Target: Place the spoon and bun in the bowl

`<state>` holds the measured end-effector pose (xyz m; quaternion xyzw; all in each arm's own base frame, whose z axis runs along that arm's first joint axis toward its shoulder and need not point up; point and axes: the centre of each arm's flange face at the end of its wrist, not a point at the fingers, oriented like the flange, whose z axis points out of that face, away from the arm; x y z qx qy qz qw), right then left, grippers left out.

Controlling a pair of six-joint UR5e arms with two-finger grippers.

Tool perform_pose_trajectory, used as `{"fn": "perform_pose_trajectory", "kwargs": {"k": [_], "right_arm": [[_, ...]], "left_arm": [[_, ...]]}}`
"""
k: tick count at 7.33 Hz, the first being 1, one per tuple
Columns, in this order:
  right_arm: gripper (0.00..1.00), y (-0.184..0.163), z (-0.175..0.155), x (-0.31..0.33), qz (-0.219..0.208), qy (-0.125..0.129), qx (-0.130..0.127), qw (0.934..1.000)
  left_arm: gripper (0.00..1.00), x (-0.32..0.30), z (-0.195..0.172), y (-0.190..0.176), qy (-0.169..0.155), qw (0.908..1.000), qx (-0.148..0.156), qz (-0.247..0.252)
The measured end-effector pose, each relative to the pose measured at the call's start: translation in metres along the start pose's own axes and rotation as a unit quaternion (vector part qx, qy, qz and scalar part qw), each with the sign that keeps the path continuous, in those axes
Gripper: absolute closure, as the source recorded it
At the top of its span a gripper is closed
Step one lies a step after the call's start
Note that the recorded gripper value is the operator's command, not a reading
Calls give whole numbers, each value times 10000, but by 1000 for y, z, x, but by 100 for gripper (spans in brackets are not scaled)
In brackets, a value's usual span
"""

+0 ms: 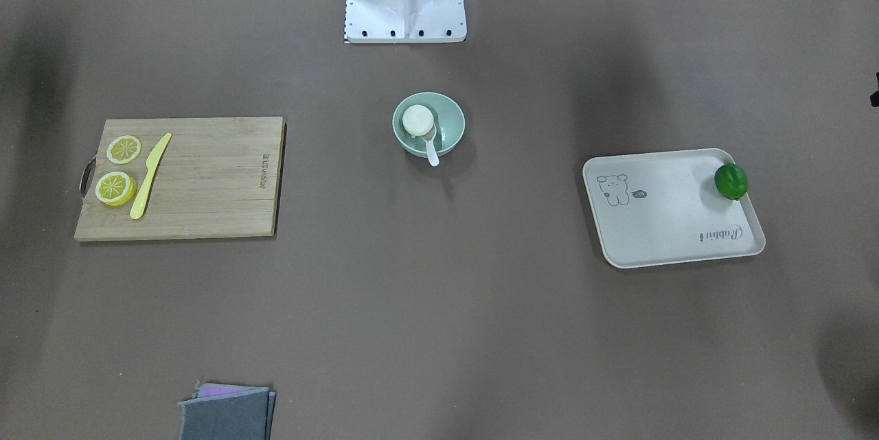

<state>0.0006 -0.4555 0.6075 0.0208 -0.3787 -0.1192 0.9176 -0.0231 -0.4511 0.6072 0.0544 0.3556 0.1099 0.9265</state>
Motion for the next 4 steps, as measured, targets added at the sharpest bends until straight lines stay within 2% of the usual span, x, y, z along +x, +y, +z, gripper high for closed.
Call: {"fn": "perform_pose_trajectory", "kwargs": {"k": [4], "right_arm": [[0,0,-1,-1,-7,-7,8,10000]], "left_arm": [[1,-1,1,3,1,10000,-15,-13]]}}
